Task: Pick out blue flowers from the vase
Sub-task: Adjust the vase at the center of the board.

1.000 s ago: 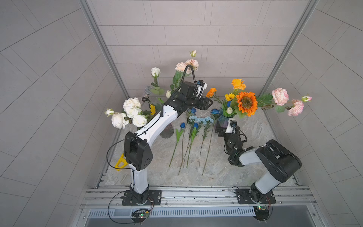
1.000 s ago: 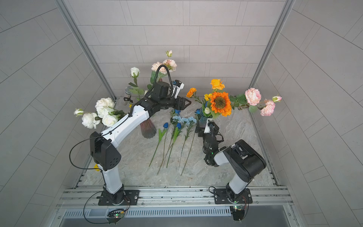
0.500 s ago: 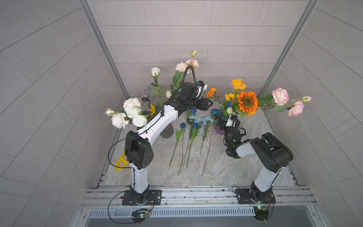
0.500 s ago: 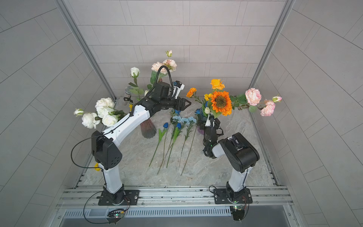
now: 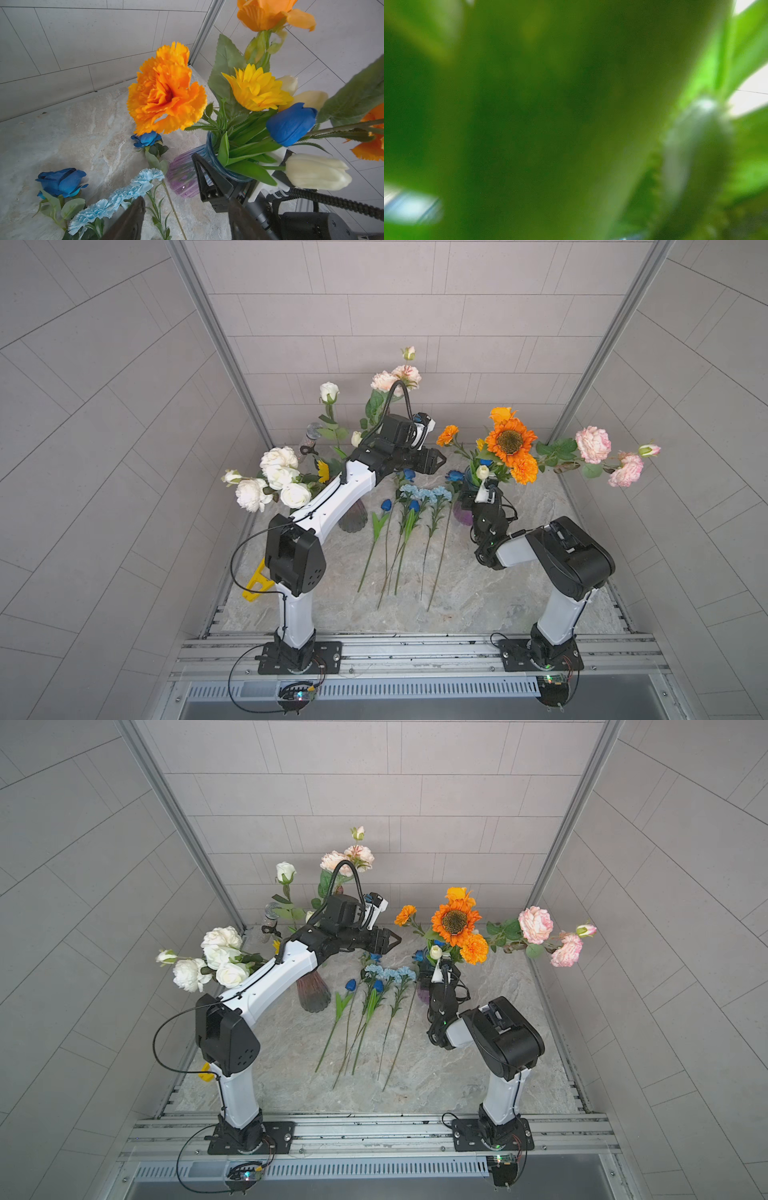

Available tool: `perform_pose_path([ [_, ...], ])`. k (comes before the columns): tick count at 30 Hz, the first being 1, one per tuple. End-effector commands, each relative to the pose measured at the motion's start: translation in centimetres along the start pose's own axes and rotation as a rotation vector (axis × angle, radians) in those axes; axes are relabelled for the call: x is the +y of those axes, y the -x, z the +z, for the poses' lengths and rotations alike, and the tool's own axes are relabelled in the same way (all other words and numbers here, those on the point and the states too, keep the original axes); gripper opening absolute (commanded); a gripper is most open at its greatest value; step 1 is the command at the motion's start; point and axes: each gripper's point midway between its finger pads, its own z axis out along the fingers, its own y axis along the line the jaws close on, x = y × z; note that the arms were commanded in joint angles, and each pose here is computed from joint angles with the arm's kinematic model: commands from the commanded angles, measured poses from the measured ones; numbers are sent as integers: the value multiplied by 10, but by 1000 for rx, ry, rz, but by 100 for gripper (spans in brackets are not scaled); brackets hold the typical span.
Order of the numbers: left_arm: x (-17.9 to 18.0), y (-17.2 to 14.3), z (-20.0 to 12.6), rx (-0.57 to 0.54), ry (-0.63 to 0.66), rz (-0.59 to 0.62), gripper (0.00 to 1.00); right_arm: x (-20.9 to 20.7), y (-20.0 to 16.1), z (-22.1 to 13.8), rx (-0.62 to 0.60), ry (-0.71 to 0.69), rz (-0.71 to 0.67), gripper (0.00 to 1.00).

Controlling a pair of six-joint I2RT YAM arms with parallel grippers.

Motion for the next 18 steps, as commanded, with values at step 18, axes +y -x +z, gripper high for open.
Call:
perform_pose_path([
  [18, -7, 23, -3, -51, -37, 33, 67, -6, -11, -4, 26, 110, -102, 43],
])
